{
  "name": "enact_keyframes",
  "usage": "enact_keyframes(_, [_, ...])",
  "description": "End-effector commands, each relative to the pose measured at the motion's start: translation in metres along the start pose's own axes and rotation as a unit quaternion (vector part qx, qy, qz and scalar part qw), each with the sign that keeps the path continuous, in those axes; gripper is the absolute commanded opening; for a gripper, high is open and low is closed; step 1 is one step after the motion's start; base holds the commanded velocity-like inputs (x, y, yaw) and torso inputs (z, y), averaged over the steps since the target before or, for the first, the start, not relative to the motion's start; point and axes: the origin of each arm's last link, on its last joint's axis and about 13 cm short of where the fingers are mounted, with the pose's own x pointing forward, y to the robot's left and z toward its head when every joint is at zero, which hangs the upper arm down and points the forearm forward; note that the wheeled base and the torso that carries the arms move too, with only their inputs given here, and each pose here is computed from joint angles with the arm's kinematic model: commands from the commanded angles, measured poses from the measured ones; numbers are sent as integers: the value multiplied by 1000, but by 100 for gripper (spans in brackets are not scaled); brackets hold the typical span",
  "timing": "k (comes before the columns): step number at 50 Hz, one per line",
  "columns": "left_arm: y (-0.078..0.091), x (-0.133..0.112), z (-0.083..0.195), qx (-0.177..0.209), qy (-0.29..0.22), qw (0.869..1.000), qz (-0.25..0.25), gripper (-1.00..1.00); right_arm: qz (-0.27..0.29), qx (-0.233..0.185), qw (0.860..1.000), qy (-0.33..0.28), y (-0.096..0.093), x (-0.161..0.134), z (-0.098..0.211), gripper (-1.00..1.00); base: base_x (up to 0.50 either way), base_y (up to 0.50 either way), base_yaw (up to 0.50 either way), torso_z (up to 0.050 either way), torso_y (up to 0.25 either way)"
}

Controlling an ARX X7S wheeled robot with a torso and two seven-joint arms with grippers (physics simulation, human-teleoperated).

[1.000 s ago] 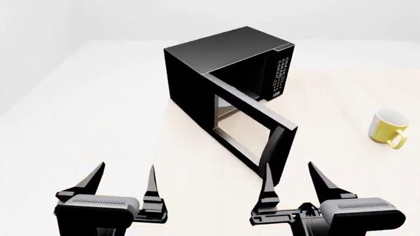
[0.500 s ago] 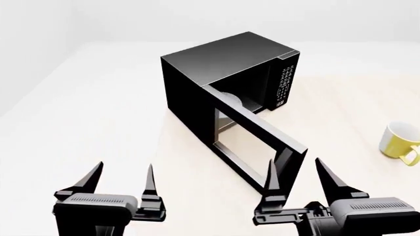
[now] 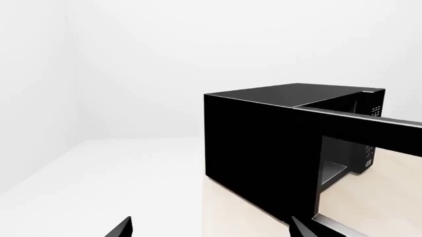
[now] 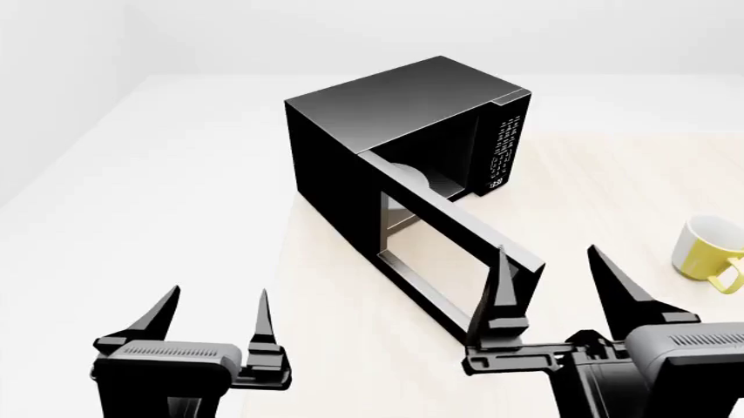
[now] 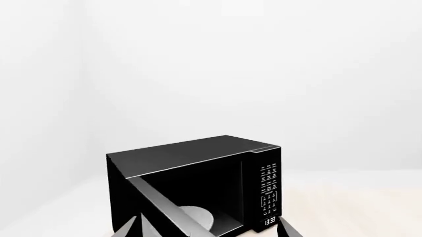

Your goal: Close the microwave.

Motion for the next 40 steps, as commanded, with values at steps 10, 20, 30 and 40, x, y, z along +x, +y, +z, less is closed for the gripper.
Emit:
enact_keyframes(10, [0,1,-2,1,2,1000,0,100,22,-24,999,-30,4,12,40,100,0,0,0,0,0])
enact_keyframes(20, [1,1,-1,0,2,1000,2,100,43,-13,998,-45,6,21,54,100,349,0,0,0,0])
enact_keyframes(30, [2,2,-2,-1,3,1000,4,100,47,-16,997,-52,9,25,64,100,500,0,0,0,0])
enact_keyframes(40, [1,3,-2,0,4,1000,4,100,46,-1,998,-38,10,26,71,100,345,0,0,0,0])
